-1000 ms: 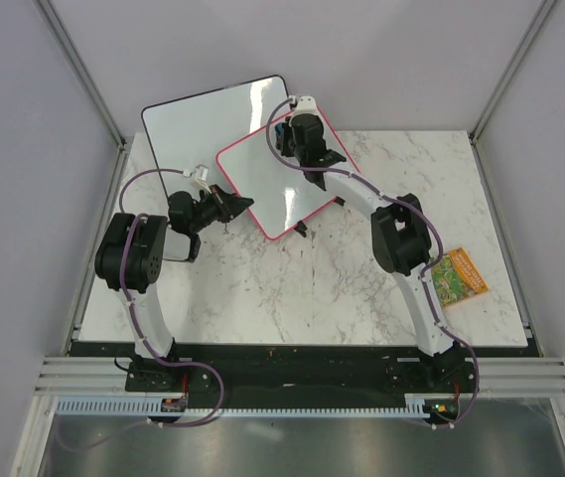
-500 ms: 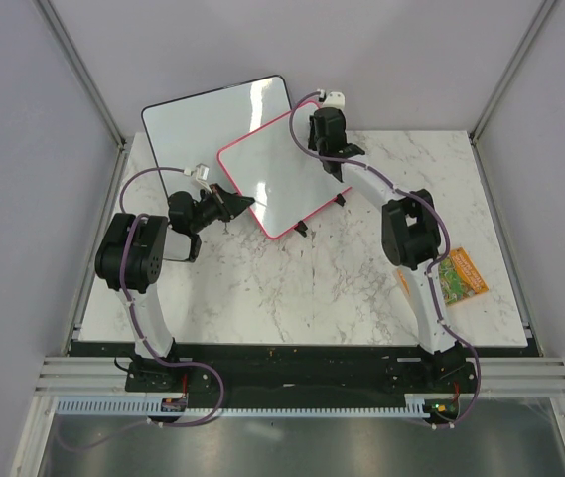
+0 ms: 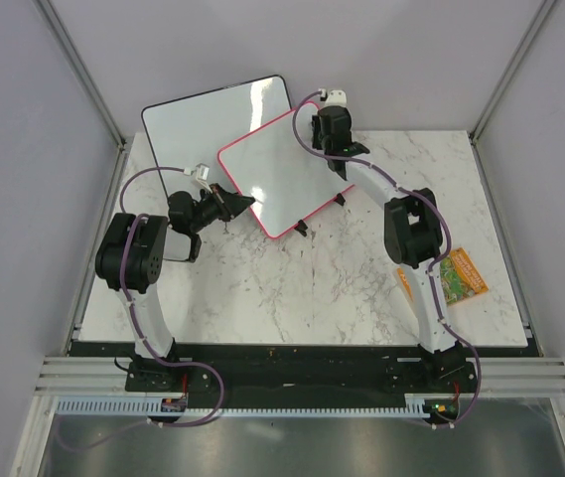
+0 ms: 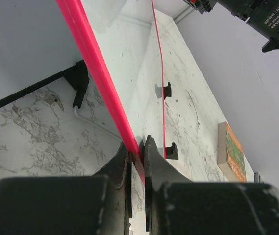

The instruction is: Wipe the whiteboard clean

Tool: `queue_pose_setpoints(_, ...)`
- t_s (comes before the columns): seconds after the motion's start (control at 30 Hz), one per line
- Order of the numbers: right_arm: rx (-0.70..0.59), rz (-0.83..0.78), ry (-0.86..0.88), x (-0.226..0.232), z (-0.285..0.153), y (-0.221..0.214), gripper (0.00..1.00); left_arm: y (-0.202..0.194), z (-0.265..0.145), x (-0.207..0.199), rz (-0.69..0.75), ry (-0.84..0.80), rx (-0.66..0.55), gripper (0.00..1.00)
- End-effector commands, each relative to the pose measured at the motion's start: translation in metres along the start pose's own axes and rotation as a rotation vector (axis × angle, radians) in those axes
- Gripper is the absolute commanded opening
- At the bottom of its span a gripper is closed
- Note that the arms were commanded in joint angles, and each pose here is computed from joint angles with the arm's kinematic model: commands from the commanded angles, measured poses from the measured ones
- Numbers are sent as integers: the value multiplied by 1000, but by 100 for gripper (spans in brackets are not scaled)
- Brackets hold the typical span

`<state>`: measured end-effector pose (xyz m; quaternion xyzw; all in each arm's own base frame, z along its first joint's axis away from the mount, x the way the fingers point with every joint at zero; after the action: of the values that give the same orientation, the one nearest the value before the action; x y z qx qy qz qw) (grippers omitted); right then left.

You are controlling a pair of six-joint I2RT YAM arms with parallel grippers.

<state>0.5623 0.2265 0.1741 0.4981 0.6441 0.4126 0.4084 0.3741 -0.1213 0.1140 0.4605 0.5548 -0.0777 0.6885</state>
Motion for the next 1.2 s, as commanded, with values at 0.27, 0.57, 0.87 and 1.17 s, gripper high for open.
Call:
queue_pose_setpoints(0.27, 418, -161, 302, 101, -38, -100, 0, -2, 8, -17, 300, -132, 62, 2)
queue_pose_setpoints(0.57, 714, -172, 282, 78, -93, -175, 0, -2, 8, -18, 303, -132, 60, 2)
queue_pose_setpoints(0.87, 732, -150, 290, 70, -105, -185, 0, -3, 8, -18, 304, -132, 62, 2)
queue_pose_setpoints(1.17, 409, -157, 231, 73, -64, -110, 0, -4, 10, -19, 309, -132, 68, 2)
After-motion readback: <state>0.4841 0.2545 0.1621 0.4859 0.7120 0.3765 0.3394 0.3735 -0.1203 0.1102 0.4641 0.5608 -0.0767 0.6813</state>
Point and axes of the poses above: each gripper's point midway between its finger pads, its own z axis out along the fingers, its own x axis along the line the jaws close on, y = z × x, the point moved 9 cm from there along -z, back along the fingers, and after that the axes turned 13 degrees about -z, right-handed, at the moved point
